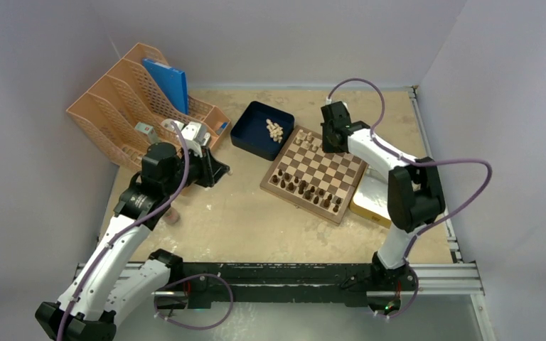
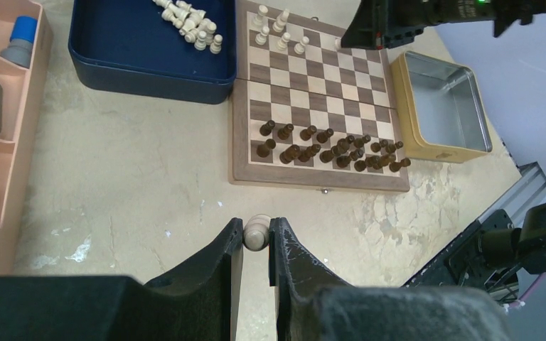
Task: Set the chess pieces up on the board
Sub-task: Place the chess piece on the chessboard.
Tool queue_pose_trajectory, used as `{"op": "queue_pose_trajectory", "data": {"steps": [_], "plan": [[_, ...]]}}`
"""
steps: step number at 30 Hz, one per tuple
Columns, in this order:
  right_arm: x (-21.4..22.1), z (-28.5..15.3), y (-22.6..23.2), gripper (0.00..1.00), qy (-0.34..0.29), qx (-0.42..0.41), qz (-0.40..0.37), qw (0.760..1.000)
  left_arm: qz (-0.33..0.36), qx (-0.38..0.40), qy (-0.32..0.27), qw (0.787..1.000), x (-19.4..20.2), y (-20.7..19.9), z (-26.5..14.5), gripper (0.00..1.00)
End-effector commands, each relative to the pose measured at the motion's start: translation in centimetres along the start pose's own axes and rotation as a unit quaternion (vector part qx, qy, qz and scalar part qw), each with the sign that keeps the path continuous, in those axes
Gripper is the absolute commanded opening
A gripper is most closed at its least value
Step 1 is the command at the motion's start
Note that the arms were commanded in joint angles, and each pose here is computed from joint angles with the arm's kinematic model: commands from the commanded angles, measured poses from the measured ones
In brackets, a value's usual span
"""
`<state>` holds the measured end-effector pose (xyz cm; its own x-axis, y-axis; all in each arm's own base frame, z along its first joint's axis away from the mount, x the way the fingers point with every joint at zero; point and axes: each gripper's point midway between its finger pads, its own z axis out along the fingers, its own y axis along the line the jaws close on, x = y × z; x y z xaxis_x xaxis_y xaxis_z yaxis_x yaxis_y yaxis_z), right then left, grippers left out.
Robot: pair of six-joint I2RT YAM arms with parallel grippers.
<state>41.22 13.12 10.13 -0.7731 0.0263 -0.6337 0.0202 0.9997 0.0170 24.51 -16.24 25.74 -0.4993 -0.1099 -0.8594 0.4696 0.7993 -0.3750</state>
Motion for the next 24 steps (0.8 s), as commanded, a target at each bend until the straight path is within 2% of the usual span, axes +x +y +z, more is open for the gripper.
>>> {"op": "queue_pose_trajectory", "data": {"steps": [1, 24], "plan": [[-0.4, 0.0, -0.7, 0.07, 0.024, 0.029, -0.025, 0.999, 0.025, 0.029, -0.026, 0.999, -1.0, -1.0, -0.5, 0.0], [1.1, 3.2, 1.3, 0.11, 0.062, -0.015, -0.043, 0.997, 0.02, 0.037, -0.015, 0.999, -0.2, -1.2, -0.3, 0.0]]}}
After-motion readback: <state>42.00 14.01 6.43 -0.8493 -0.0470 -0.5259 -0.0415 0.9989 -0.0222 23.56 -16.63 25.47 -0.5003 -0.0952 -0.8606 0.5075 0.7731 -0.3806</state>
